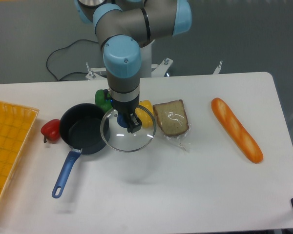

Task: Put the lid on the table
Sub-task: 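Hold the glass lid by its knob with the gripper above the table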

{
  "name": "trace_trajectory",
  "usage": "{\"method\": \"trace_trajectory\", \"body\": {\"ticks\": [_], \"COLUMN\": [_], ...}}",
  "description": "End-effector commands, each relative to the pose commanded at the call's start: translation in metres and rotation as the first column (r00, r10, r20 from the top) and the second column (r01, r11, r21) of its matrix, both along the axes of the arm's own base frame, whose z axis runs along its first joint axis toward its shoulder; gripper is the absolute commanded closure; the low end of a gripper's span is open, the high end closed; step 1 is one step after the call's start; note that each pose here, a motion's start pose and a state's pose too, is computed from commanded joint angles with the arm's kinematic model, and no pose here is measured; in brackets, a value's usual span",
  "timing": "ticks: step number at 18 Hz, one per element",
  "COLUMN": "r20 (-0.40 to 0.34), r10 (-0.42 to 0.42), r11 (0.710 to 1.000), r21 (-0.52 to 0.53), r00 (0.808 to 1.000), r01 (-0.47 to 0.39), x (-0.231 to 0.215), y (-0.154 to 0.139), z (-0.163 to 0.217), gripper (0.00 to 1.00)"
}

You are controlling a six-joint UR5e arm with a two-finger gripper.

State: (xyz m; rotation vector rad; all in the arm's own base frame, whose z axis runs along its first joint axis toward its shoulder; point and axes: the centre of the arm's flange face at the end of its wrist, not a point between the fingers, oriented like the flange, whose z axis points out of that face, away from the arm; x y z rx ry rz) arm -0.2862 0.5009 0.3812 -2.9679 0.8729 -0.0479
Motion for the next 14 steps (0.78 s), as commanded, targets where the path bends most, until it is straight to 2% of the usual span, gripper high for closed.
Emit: {"method": "trace_trajectory", "body": {"ticks": [14], "r20": [-0.001], "r10": [-0.003], "r11": [1.0], "r21": [-0.001], "r00": [1.0], "r01": [0.003], "x": [0.0033], "y": [0.0013], "z": [0.0007], "gripper": [0.44]}}
